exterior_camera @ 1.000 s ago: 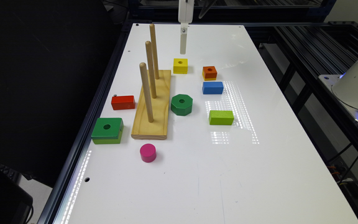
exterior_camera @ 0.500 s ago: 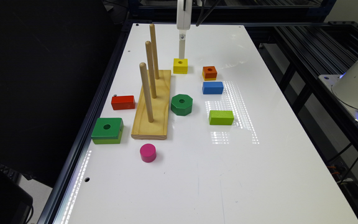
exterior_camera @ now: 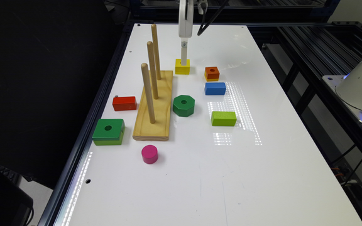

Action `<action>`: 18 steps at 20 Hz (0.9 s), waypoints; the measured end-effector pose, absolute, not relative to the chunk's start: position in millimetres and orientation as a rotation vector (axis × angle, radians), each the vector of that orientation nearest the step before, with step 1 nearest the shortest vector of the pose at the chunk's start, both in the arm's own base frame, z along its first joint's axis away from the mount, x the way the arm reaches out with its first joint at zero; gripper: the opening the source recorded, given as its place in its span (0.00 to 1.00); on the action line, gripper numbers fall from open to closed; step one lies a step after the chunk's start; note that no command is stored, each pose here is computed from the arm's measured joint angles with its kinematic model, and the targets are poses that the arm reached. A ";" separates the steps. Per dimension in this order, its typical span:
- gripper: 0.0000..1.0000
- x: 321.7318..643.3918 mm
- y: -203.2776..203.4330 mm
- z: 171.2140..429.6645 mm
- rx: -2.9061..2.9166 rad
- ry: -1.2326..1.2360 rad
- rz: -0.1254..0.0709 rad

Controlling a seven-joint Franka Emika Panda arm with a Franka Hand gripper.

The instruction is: Pick up yellow block.

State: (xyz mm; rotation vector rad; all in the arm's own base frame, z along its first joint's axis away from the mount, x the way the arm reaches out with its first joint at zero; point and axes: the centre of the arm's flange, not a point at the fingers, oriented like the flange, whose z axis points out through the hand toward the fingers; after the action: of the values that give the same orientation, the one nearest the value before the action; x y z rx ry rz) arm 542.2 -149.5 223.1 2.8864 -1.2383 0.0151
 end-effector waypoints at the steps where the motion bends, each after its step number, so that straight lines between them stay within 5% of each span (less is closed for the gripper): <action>1: 1.00 542.3 -149.6 223.1 2.886 -1.238 0.015; 10: 1.00 541.2 -149.2 205.6 2.887 -1.239 0.002; 18: 1.00 542.4 -149.6 193.4 2.889 -1.240 0.010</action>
State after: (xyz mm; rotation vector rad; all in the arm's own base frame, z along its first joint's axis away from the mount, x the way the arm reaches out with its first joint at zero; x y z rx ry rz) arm 542.4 -149.6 193.4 2.8888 -1.2399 0.0099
